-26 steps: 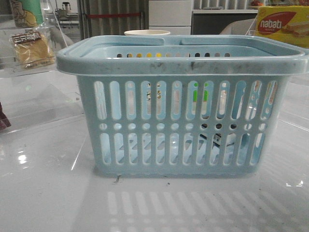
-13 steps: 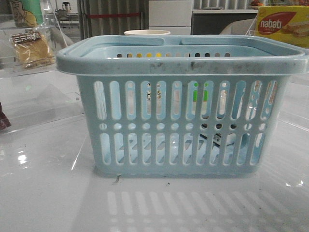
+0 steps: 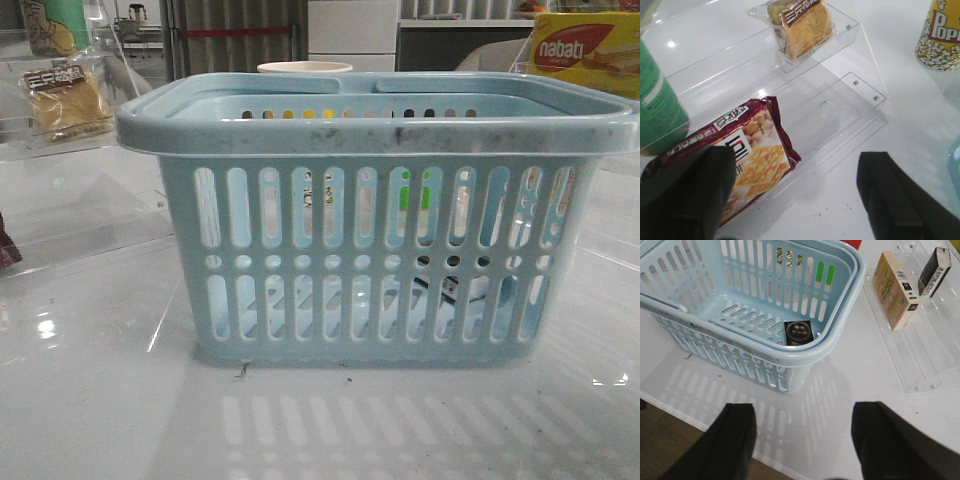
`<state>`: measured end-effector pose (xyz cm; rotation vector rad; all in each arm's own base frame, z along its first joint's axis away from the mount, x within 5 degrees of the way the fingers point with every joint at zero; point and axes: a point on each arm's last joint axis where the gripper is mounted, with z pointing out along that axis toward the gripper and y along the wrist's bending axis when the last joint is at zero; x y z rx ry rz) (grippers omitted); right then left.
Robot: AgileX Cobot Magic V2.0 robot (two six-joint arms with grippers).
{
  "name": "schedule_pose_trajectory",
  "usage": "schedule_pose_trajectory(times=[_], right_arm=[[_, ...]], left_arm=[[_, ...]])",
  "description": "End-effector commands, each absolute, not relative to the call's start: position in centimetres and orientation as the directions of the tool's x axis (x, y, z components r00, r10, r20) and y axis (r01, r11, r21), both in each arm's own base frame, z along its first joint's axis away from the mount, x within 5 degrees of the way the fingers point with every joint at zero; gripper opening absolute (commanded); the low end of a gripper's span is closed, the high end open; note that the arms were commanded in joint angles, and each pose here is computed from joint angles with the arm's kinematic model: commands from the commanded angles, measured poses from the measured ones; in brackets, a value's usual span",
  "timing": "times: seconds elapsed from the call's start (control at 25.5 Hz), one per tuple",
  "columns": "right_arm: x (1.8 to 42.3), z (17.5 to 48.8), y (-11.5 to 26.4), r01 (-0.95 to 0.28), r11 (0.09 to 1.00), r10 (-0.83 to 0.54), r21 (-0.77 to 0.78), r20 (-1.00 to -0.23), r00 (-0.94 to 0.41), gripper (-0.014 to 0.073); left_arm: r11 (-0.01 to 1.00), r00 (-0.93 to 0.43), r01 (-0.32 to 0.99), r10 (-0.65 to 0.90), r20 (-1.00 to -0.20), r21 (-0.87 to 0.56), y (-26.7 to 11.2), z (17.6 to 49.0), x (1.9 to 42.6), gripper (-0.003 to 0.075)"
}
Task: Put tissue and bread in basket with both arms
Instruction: 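Reach the left gripper toward the wrapped bread bun on the shelf, then grasp the wrapped bread bun with the left gripper and lift it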
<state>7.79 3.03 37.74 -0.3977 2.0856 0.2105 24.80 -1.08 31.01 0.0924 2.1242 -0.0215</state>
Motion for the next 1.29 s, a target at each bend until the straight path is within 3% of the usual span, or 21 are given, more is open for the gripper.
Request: schedule_pose_trajectory(times=[0.0, 0.23, 0.47, 0.78, 1.1, 1.17, 1.25], right_arm=[[8.0, 39.0, 3.0, -0.362, 0.932, -0.184, -0.030, -0.899, -0.398, 0.0521], [8.0, 39.0, 3.0, -0.362, 0.932, -0.184, -0.030, -0.899, -0.398, 0.0521], [8.0, 39.0, 3.0, -0.362, 0.932, -0.184, -0.030, -0.899, -0.398, 0.0521], [8.0, 39.0, 3.0, -0.362, 0.932, -0.184, -0.030, -0.898, -0.398, 0.0521], [7.9, 39.0, 3.0, -0.362, 0.932, -0.185, -0.031, -0.898, -0.399, 0.0521], [7.9, 39.0, 3.0, -0.362, 0.932, -0.185, -0.031, -0.898, -0.399, 0.0492], [7.9, 39.0, 3.0, -0.362, 0.932, -0.185, -0.031, -0.898, -0.399, 0.0492]], left_arm=[[0.998, -0.446, 0.067, 0.050, -0.894, 0.022, -1.2, 32.5, 29.2, 0.0606], [0.997, -0.470, 0.067, 0.051, -0.881, 0.022, -1.5, 31.4, 37.5, 0.0601], [0.997, -0.462, 0.068, 0.055, -0.885, 0.027, -1.7, 30.4, 42.1, 0.0601], [0.998, -0.407, 0.063, 0.053, -0.912, 0.030, -1.7, 30.5, 45.4, 0.0601], [0.996, -0.409, 0.068, 0.078, -0.909, 0.055, -1.7, 29.3, 46.2, 0.0600], [0.996, -0.409, 0.070, 0.084, -0.909, 0.061, -1.7, 29.2, 46.2, 0.0578], [0.996, -0.409, 0.070, 0.086, -0.908, 0.063, -1.7, 29.2, 46.2, 0.0509]])
